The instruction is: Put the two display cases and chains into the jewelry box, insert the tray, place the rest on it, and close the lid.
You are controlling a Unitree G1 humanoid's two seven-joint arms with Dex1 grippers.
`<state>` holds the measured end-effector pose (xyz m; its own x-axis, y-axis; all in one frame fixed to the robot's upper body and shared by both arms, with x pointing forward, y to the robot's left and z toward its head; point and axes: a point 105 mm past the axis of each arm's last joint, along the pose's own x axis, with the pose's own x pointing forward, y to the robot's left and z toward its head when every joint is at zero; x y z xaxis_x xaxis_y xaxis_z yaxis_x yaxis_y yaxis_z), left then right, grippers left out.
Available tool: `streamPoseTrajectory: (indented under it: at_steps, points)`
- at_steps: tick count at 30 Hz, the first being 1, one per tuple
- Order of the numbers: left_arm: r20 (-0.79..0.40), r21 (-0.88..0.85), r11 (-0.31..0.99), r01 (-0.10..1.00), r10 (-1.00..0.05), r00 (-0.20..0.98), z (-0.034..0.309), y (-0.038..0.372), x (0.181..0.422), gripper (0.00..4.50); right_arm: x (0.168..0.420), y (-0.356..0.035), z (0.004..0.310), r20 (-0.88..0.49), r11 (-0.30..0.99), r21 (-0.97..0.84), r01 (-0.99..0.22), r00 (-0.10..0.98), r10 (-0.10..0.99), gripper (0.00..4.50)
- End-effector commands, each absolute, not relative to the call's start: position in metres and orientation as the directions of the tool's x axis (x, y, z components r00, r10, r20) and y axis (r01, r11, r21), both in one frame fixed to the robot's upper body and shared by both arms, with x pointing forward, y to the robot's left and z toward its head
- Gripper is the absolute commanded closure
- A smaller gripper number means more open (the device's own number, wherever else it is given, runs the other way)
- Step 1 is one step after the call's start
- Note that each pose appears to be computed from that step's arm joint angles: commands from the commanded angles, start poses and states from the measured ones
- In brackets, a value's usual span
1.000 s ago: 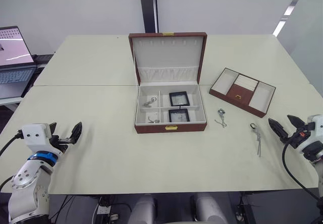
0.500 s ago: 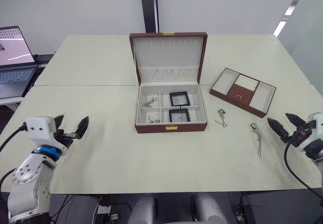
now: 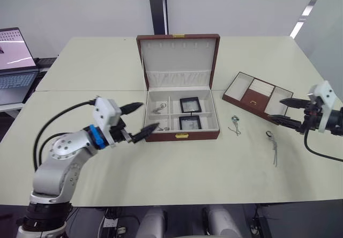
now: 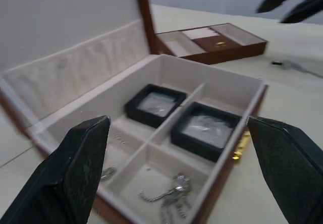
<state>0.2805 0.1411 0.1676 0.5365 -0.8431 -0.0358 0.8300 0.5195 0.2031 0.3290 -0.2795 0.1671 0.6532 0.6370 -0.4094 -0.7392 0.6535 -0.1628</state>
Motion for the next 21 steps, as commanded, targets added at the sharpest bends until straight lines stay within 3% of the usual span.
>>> streamPoseTrajectory:
  at_steps: [1, 11, 19, 21]
  points:
    - [-0.019, 0.243, 0.431, 0.869, -0.893, 0.449, 0.173, 0.126, 0.273, 0.0, 0.335, -0.281, 0.166, -0.459, 0.624, -0.169, -0.763, 0.621, 0.635, 0.03]
    - [0.051, 0.285, 0.339, 0.896, -0.939, 0.339, 0.175, 0.102, 0.269, 0.0, 0.362, -0.298, 0.135, -0.541, 0.646, -0.206, -0.735, 0.636, 0.551, 0.03]
    - [0.057, 0.287, 0.337, 0.897, -0.94, 0.335, 0.164, 0.101, 0.268, 0.0, 0.373, -0.293, 0.126, -0.548, 0.645, -0.205, -0.736, 0.633, 0.548, 0.03]
    - [0.061, 0.29, 0.347, 0.892, -0.937, 0.344, 0.163, 0.103, 0.268, 0.0, 0.374, -0.291, 0.124, -0.548, 0.644, -0.205, -0.736, 0.632, 0.548, 0.43]
